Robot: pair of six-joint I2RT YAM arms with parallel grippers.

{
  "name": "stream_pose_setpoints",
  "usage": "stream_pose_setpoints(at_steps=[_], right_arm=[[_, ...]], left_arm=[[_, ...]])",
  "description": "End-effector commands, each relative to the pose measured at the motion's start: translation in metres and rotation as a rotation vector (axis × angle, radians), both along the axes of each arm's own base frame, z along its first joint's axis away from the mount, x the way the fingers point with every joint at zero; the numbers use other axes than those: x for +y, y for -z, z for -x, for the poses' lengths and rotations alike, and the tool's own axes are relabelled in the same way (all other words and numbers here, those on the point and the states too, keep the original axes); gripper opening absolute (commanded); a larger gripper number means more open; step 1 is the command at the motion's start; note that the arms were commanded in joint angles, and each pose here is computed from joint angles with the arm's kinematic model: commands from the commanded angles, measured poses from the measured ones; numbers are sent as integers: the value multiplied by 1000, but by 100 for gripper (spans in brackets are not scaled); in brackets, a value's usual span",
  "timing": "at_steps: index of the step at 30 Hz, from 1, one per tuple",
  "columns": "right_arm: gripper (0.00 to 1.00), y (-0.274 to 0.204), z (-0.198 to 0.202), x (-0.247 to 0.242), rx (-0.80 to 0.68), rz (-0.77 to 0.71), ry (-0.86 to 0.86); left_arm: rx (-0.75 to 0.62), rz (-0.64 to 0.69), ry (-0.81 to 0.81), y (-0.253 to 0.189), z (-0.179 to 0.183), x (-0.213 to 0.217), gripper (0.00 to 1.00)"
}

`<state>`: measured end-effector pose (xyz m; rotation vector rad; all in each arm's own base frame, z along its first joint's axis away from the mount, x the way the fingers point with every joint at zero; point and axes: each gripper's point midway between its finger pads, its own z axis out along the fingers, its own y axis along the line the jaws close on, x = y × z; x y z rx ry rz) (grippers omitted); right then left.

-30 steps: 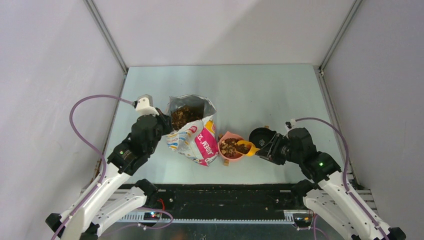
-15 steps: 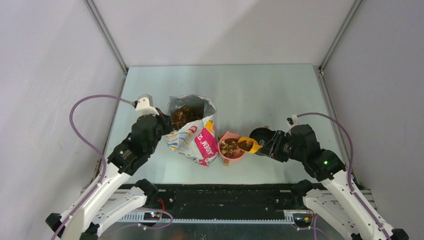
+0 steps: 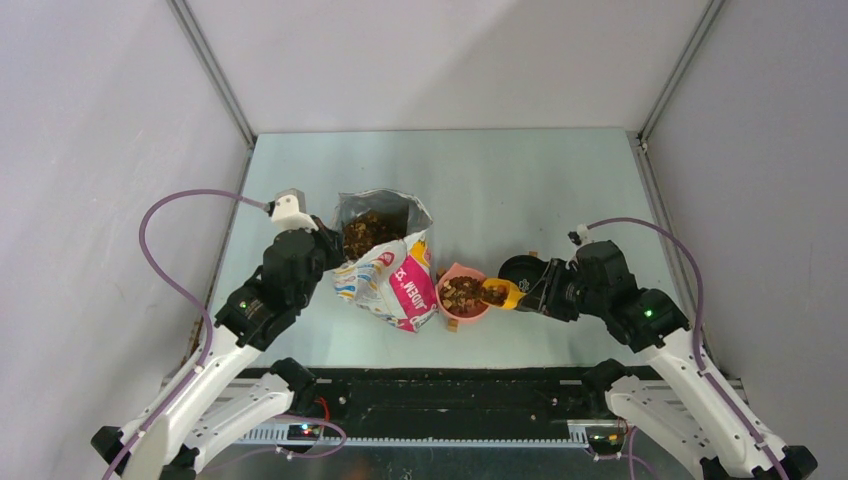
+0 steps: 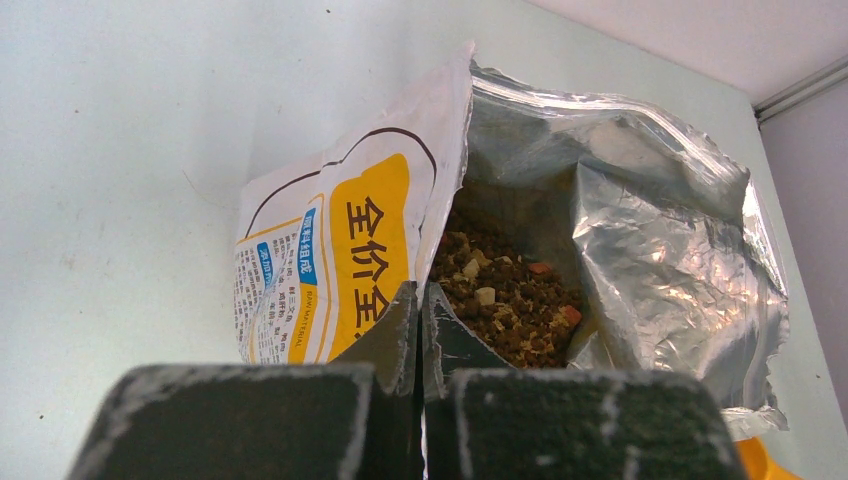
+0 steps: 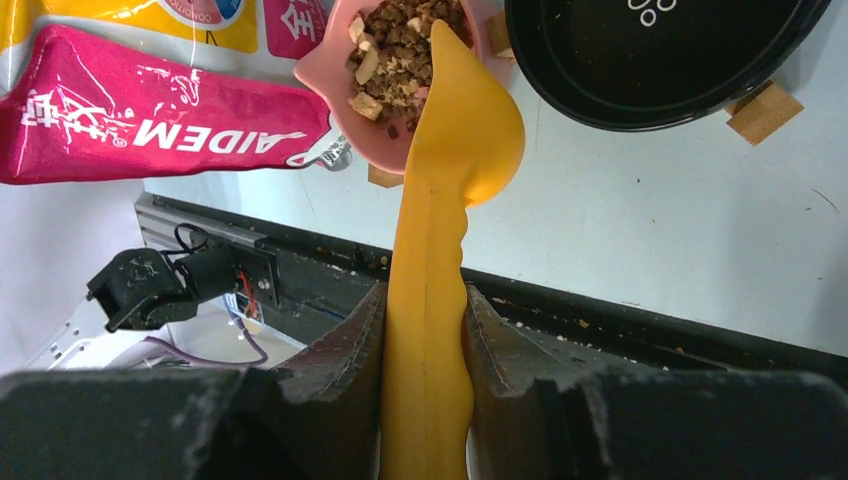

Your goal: Serve the pet food

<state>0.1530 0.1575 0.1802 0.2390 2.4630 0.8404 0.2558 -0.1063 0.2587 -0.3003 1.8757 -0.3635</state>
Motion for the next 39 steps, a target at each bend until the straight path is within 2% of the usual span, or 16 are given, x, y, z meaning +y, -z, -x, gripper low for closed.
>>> stream_pose_setpoints(at_steps=[1, 12, 21, 39], right_arm=[[0, -20, 0, 0, -49, 1, -32], [0, -24, 9, 14, -33, -40, -135], [0, -34, -1, 34, -84, -70, -188], [0, -47, -27, 9, -191, 215, -85]], left_arm=[[-1, -14, -17, 4, -2, 3, 0], [-2, -12, -15, 4, -2, 3, 0], [0, -13, -12, 4, -2, 2, 0], [-5, -7, -11, 3, -1, 2, 0]])
